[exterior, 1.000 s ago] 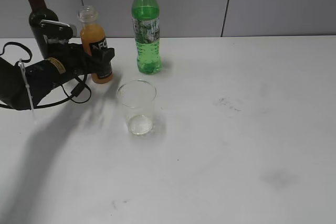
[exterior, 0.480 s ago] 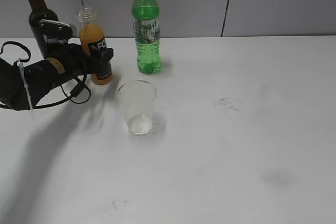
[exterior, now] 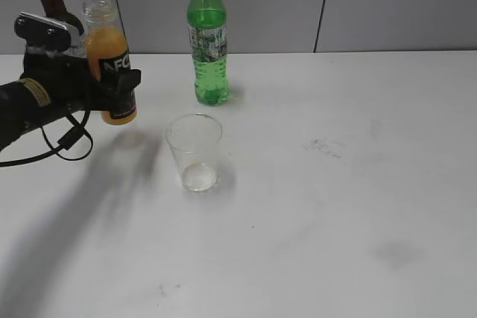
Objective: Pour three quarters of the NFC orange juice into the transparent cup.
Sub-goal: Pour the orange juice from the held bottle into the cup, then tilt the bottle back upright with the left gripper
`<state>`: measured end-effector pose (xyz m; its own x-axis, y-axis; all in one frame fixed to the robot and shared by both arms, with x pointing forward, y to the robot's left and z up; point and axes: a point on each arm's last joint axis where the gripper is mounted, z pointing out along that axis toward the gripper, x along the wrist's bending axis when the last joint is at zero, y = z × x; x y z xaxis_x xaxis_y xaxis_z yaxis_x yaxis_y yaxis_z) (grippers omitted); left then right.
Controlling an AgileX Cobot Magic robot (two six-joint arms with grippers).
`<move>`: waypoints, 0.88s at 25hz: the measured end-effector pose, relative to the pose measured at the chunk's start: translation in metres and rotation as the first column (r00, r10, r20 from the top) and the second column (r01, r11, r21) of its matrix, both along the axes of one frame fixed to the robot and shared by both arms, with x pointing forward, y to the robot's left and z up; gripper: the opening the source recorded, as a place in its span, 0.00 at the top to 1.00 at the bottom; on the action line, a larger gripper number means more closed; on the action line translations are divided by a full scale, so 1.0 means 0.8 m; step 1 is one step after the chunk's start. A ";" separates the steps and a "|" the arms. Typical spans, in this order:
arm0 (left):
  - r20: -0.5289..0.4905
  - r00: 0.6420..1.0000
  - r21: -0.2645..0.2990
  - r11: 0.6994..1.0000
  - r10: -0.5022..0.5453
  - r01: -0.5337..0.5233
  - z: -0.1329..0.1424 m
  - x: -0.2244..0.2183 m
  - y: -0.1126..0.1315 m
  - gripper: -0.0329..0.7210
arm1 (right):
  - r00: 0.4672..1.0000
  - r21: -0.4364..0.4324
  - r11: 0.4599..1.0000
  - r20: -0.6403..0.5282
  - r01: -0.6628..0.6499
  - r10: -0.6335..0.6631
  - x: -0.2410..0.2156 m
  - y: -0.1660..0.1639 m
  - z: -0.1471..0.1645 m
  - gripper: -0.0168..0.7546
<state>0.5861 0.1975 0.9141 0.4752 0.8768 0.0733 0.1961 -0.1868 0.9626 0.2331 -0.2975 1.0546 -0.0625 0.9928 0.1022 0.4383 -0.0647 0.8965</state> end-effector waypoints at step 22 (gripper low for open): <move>0.046 0.982 0.144 0.972 0.181 -0.186 0.029 -0.095 -0.015 0.32 | 1.000 0.000 1.000 0.000 0.000 0.000 0.000 0.000 0.000 0.24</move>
<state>0.5097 0.1857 0.9369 0.3023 0.9273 0.2208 0.2098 -0.2907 0.9335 0.2331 -0.2975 1.0546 -0.0625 0.9928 0.1022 0.4383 -0.0647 0.8965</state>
